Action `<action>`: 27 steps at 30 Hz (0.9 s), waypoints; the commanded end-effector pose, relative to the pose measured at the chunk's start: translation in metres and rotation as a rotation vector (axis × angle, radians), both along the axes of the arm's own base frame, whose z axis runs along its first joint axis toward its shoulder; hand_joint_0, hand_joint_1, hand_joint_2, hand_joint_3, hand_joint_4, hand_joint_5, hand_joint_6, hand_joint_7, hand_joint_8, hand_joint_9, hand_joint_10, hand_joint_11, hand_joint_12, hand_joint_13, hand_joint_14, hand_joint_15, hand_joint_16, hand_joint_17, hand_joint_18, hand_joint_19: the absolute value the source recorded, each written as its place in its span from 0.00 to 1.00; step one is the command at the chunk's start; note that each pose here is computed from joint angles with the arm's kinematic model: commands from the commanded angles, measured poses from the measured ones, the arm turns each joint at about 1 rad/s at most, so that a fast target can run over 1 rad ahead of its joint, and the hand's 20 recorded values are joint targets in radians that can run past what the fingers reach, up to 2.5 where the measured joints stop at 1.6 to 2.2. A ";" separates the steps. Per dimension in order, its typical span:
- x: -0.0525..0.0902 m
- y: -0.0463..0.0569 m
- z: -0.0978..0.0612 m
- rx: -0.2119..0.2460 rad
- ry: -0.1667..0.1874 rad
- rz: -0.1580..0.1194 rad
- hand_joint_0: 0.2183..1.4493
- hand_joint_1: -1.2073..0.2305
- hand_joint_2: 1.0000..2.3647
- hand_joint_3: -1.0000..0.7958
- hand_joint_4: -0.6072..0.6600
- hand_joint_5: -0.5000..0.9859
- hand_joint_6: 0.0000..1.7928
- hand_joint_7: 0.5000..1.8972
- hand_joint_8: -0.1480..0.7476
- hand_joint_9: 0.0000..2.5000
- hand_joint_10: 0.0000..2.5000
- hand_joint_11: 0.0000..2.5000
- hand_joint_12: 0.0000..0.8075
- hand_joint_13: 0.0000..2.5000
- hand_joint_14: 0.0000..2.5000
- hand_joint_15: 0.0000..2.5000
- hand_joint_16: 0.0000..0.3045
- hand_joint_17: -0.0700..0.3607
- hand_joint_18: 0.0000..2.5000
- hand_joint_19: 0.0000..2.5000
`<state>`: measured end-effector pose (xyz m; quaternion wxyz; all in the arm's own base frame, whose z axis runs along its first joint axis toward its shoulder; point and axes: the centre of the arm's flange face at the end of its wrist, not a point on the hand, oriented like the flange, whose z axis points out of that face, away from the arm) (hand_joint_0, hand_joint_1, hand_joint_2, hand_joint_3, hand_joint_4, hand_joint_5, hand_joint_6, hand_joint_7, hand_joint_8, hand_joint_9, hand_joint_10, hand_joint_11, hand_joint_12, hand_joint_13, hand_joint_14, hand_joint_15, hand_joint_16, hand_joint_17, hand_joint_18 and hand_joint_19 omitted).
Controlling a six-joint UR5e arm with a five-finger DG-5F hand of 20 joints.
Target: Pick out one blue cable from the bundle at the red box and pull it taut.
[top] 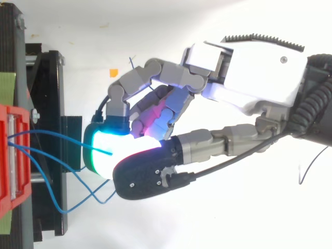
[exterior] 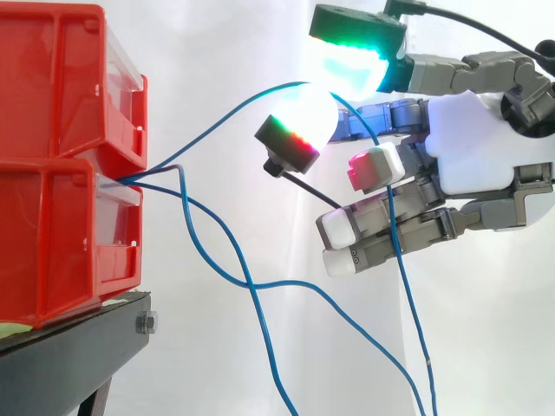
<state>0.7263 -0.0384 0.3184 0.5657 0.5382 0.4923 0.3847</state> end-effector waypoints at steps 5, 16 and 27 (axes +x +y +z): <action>0.000 -0.001 0.000 0.000 0.000 -0.001 0.35 0.31 0.01 0.53 0.30 0.25 0.53 0.36 0.42 0.51 0.01 0.33 0.38 0.34 0.01 0.23 0.14 0.38 0.23 0.21; 0.000 -0.001 0.000 0.000 0.000 -0.001 0.35 0.31 0.01 0.53 0.30 0.25 0.53 0.35 0.43 0.51 0.01 0.33 0.38 0.35 0.01 0.24 0.14 0.38 0.24 0.22; 0.000 0.000 0.000 0.000 0.000 0.000 0.35 0.31 0.01 0.53 0.30 0.25 0.53 0.35 0.43 0.52 0.01 0.33 0.39 0.35 0.01 0.24 0.14 0.38 0.24 0.22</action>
